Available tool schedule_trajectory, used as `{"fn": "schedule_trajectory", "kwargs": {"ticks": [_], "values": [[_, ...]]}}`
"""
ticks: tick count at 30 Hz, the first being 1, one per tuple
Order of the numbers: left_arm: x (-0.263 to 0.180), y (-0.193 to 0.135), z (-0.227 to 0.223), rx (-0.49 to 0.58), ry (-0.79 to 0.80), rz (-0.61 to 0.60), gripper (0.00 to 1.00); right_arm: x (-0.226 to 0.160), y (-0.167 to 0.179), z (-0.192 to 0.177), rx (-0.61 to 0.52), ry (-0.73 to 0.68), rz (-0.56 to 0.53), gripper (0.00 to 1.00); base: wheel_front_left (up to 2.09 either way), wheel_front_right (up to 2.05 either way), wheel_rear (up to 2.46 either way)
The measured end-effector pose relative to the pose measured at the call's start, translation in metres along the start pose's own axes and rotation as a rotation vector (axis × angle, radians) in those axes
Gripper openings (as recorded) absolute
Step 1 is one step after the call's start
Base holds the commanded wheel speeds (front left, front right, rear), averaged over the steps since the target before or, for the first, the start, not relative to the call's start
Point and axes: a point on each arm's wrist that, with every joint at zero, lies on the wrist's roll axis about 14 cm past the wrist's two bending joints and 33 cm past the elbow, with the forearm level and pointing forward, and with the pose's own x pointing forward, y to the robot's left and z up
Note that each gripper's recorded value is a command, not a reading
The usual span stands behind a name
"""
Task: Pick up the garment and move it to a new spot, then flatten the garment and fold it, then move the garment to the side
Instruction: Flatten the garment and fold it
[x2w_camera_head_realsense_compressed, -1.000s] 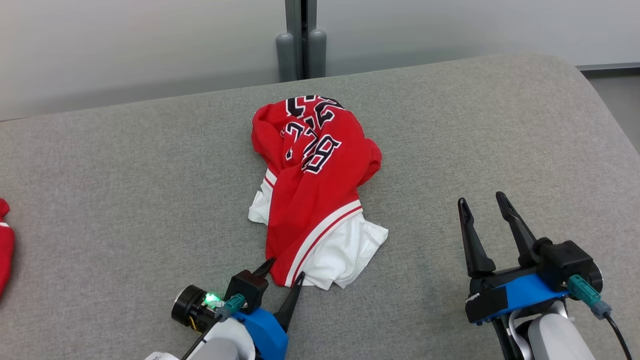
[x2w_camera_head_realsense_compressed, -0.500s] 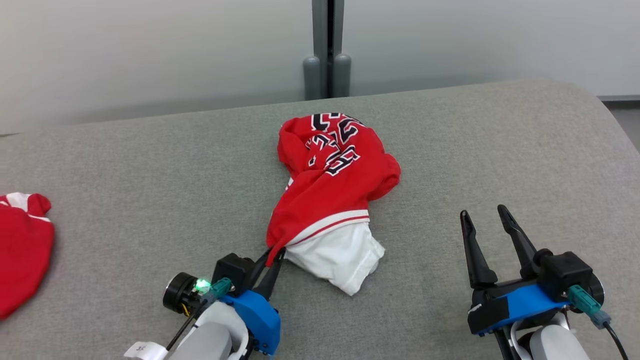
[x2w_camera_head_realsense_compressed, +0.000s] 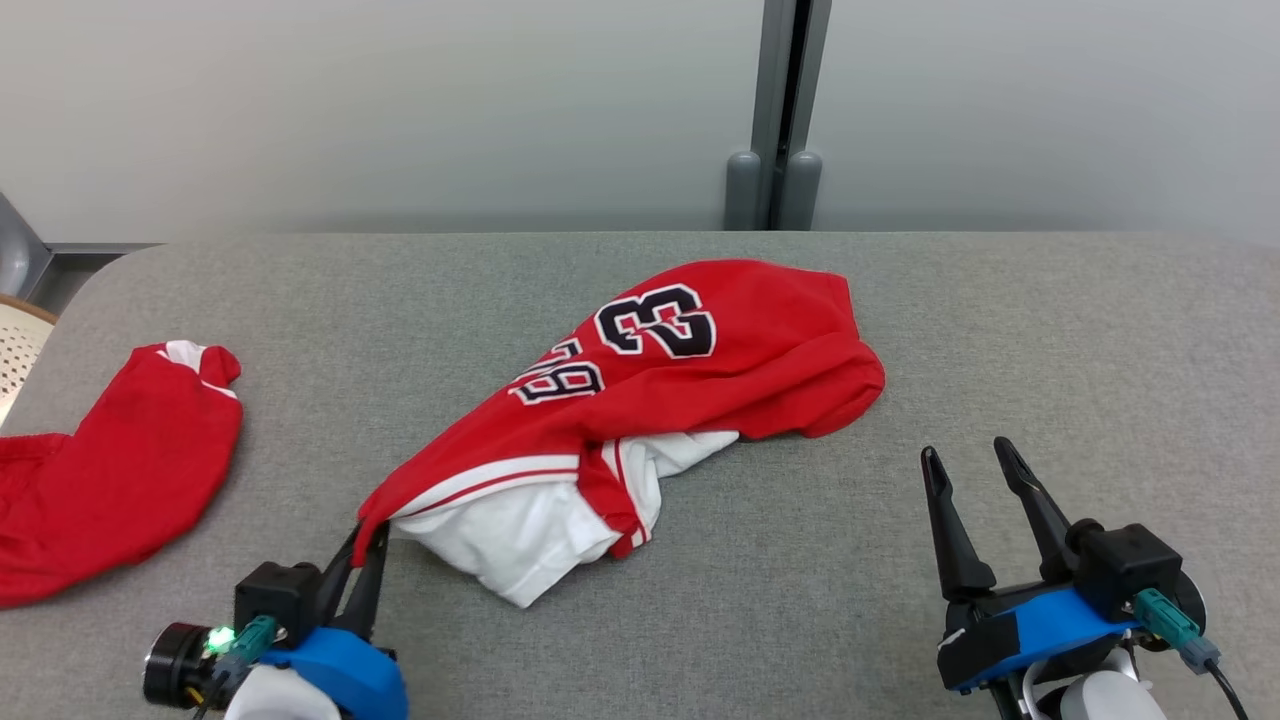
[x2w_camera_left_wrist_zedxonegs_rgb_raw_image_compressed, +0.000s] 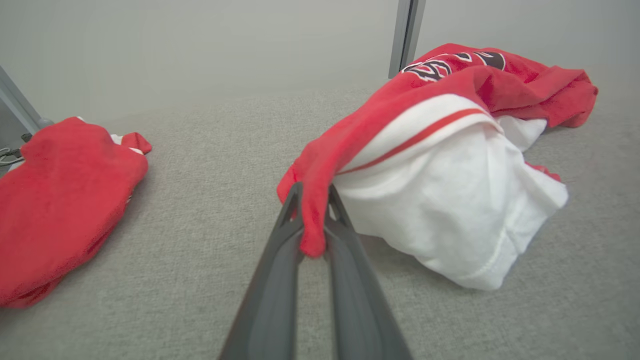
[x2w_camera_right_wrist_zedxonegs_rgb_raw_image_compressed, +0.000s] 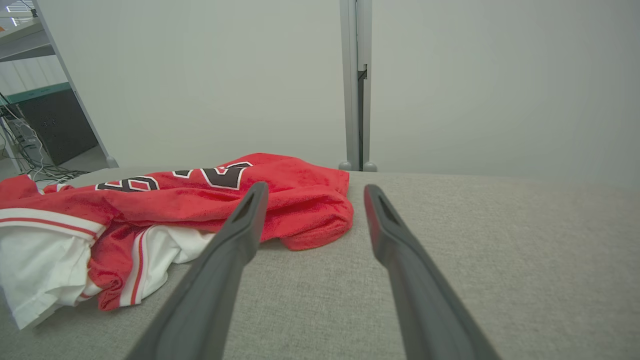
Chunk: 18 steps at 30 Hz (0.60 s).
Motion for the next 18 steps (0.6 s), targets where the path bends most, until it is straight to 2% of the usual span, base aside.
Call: {"fn": "schedule_trajectory", "kwargs": {"ticks": [4, 9, 10, 11, 12, 16, 18], "values": [[-0.017, 0.031, -0.008, -0.005, 0.016, 0.095, 0.0, 0.003, 0.006, -0.002, 0.004, 0.005, 0.018, 1.0, 0.0, 0.0, 0.0], [-0.03, 0.047, -0.015, -0.015, 0.032, 0.149, 0.0, 0.004, 0.009, -0.002, 0.005, 0.006, 0.025, 1.0, 0.0, 0.0, 0.0], [-0.03, 0.046, -0.013, -0.019, 0.025, 0.148, 0.24, 0.004, 0.009, -0.002, 0.005, 0.006, 0.026, 1.0, 0.0, 0.0, 0.0], [-0.03, 0.045, -0.01, -0.022, 0.016, 0.146, 0.83, 0.004, 0.009, -0.002, 0.005, 0.007, 0.027, 1.0, 0.0, 0.0, 0.0], [-0.029, 0.044, -0.008, -0.027, 0.008, 0.144, 1.0, 0.004, 0.009, -0.002, 0.005, 0.007, 0.027, 1.0, 0.0, 0.0, 0.0], [-0.023, 0.027, 0.018, -0.065, -0.083, 0.108, 1.0, 0.004, 0.01, -0.001, 0.005, 0.002, 0.029, 1.0, 0.0, 0.0, 0.0], [-0.02, 0.027, 0.045, -0.08, -0.168, 0.109, 1.0, 0.004, 0.01, 0.0, 0.005, 0.001, 0.03, 1.0, 0.0, 0.0, 0.0]]}}
